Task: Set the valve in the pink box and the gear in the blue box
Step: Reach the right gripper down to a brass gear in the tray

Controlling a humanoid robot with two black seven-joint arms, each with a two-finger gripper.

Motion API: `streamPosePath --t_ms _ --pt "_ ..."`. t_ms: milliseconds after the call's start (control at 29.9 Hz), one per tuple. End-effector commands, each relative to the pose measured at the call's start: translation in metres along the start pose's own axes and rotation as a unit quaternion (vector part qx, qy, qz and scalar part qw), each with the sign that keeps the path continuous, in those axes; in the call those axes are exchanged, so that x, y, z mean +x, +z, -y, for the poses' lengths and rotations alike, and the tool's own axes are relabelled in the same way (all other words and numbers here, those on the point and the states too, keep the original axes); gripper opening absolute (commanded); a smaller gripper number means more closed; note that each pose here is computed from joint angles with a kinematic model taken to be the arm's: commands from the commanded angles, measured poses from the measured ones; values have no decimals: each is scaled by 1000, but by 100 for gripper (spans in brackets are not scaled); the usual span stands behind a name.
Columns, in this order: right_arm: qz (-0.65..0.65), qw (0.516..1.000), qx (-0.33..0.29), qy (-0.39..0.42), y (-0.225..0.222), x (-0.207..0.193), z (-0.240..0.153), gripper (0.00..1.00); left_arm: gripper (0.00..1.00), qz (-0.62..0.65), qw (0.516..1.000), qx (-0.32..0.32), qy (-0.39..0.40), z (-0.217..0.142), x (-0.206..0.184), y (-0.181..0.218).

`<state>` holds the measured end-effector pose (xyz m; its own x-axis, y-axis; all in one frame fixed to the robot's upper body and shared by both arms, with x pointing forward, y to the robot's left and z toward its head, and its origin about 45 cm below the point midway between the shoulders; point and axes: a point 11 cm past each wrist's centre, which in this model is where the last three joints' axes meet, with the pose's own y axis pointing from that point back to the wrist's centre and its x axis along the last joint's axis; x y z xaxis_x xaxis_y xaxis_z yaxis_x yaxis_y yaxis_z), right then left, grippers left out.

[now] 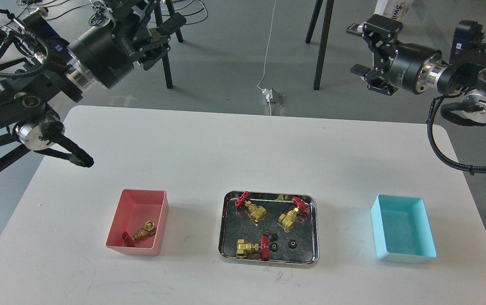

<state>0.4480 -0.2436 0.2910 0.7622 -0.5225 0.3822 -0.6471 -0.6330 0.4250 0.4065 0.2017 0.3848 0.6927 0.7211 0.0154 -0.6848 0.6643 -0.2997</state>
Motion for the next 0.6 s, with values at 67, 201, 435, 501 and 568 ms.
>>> streamPosePath --t_ms 67,201,435,501,568 --pt "-261 935 -99 -220 -3 -91 0 100 91 -120 990 -68 -19 35 -42 -4" --pt "-362 867 -174 -295 11 -120 -14 100 91 -181 981 -62 -22 53 -76 -39" --pt "-444 812 -175 -337 5 -146 -7 92 94 -254 966 -49 -21 62 -125 -79" --pt "-453 803 -173 -347 6 -154 -6 82 94 -259 965 -44 -17 58 -126 -84" --pt "-461 791 -174 -362 12 -163 -10 74 94 -264 964 -39 -12 54 -126 -90"
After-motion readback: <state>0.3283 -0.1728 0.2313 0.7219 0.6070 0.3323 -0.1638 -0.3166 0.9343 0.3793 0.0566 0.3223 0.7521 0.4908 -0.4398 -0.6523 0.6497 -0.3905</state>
